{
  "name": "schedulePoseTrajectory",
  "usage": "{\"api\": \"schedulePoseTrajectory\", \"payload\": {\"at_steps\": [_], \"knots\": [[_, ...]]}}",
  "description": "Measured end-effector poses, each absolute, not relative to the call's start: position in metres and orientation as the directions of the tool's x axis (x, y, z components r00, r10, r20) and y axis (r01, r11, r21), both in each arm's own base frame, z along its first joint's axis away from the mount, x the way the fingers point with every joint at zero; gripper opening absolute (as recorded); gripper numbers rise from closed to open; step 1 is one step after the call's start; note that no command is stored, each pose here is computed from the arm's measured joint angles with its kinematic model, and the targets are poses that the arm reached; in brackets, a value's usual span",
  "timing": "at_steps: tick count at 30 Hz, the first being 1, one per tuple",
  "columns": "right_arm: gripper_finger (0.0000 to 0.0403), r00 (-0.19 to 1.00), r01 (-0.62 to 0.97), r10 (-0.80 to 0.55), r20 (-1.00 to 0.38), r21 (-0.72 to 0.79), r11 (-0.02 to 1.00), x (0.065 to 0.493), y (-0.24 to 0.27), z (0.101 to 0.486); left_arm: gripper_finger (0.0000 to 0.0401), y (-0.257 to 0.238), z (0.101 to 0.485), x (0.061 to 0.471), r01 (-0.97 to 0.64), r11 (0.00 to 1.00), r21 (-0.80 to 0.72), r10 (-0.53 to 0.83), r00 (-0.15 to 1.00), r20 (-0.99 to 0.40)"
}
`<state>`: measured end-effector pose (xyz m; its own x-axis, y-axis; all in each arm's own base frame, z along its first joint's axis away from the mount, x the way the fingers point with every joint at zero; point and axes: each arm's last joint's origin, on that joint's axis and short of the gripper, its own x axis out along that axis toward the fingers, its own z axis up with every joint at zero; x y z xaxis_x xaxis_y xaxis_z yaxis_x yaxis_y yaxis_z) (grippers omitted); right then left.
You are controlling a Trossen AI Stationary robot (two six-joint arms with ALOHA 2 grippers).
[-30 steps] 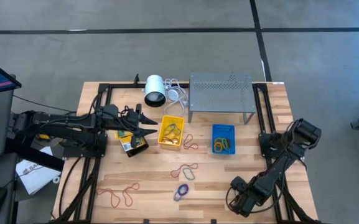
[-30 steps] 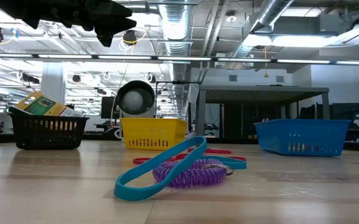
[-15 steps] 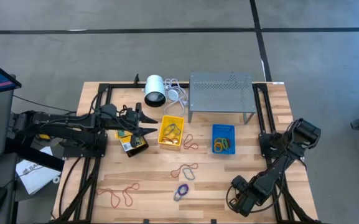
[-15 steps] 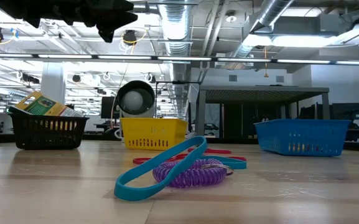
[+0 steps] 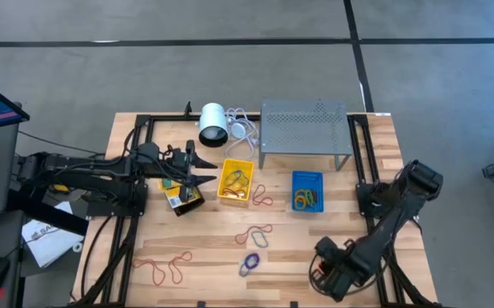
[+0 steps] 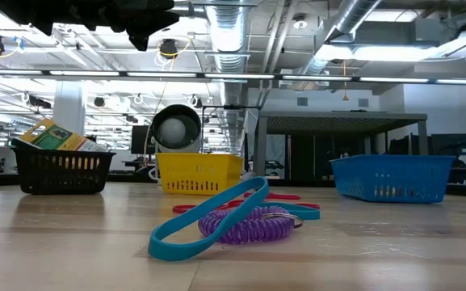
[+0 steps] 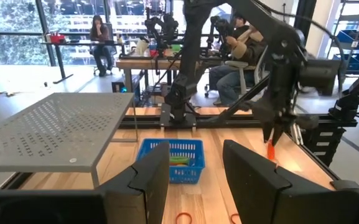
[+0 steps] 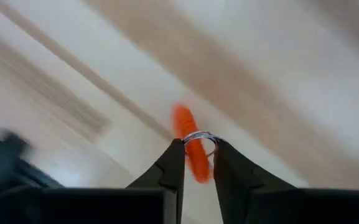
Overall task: Pick & Place Office Desk Supplies
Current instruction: Put the orange elastic key ring into the blue basket
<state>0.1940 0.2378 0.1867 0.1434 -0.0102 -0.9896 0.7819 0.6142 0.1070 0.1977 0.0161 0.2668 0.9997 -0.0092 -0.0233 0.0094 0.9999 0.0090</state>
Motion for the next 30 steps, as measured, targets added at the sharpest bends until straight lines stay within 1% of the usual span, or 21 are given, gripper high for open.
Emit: {"api": "schedulePoseTrajectory", "payload": {"at_steps": [7, 17, 26, 30], "knots": [[0.0053, 0.337, 0.722, -0.067, -0.939, 0.212, 0.658, 0.191, 0.212, 0.229, 0.0144, 0.016, 0.267, 0.198, 0.010, 1.000, 0.019, -0.009, 1.000, -0.018], [0.0053, 0.413, 0.701, -0.182, -0.892, 0.184, 0.689, 0.182, 0.155, 0.276, 0.0144, 0.016, 0.267, 0.198, 0.010, 1.000, 0.019, -0.009, 1.000, -0.018], [0.0053, 0.504, 0.704, -0.277, -0.818, 0.203, 0.681, 0.175, 0.105, 0.308, 0.0144, 0.016, 0.267, 0.198, 0.009, 1.000, 0.019, -0.009, 1.000, -0.017], [0.0053, 0.518, 0.708, -0.300, -0.801, 0.205, 0.676, 0.171, 0.084, 0.319, 0.0144, 0.016, 0.267, 0.198, 0.009, 1.000, 0.019, -0.009, 1.000, -0.016]]}}
